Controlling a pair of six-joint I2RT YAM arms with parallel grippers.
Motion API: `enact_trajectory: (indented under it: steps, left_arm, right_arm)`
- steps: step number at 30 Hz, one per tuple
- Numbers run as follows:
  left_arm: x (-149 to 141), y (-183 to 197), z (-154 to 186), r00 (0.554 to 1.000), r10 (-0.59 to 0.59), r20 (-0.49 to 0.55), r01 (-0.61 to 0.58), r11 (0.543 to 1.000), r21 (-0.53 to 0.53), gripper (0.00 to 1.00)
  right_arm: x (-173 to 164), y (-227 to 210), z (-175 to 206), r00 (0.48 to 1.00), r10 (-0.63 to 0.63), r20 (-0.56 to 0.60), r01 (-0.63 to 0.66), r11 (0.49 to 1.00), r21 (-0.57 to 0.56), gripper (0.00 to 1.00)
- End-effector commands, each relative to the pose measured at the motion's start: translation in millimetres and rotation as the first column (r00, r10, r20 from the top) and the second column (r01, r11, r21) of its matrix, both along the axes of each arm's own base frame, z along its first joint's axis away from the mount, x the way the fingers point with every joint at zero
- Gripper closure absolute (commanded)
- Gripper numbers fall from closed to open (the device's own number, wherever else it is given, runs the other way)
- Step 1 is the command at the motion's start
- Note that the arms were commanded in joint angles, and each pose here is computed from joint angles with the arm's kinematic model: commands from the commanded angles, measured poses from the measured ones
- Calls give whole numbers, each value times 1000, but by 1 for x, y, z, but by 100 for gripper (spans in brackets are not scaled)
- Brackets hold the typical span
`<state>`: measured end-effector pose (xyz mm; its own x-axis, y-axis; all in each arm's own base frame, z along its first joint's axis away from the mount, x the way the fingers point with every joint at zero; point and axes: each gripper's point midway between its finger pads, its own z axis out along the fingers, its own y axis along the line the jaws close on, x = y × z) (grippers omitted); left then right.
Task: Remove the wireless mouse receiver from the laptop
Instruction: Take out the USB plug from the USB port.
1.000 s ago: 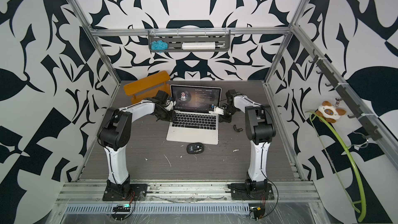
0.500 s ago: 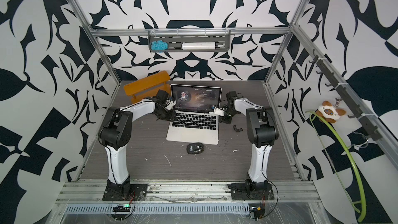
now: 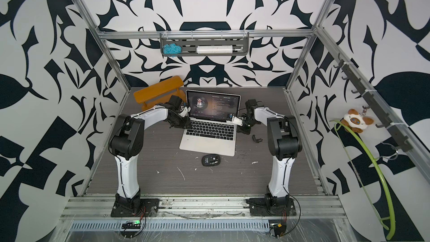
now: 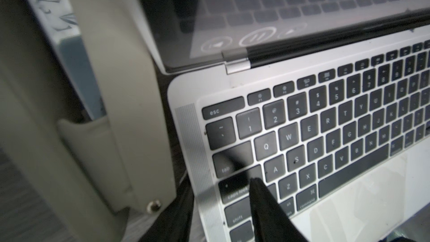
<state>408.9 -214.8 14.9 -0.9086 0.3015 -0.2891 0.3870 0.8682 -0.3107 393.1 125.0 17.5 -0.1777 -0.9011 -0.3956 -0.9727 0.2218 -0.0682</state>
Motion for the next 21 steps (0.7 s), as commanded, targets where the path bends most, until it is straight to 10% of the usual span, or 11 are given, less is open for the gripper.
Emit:
enact_trajectory:
  steps: [1, 3, 4, 5, 6, 7, 8, 21]
  left_arm:
    - [-68, 18, -100, 959, -14, -284, 48, 992, 114, 74]
    - [-30, 31, -89, 988, 9, -154, 27, 973, 229, 75]
    - [38, 99, -62, 979, 198, -53, -185, 964, 191, 75]
    - [4, 9, -61, 999, -10, -54, 20, 982, 190, 75]
    - [3, 9, -61, 998, -12, -55, 22, 982, 190, 75]
    - [63, -17, -39, 978, -3, 208, -14, 997, 78, 75]
    - [-69, 40, -63, 938, 15, -346, 95, 950, 297, 75]
    - [-72, 44, -66, 934, 22, -356, 100, 942, 320, 76]
  right_arm:
    - [-24, -14, -15, 996, -29, -85, 24, 998, -57, 100]
    - [-26, -17, -16, 995, -36, -89, 30, 997, -67, 100]
    - [-27, -19, -17, 995, -40, -88, 34, 997, -72, 100]
    - [-29, -21, -17, 995, -45, -86, 38, 996, -74, 100]
    - [-28, -23, -17, 996, -51, -78, 45, 996, -78, 100]
    - [-30, -24, -18, 995, -54, -78, 48, 996, -81, 100]
    - [-31, -25, -17, 996, -53, -76, 47, 995, -84, 100]
    - [-26, -36, -12, 992, -118, -48, 114, 990, -78, 100]
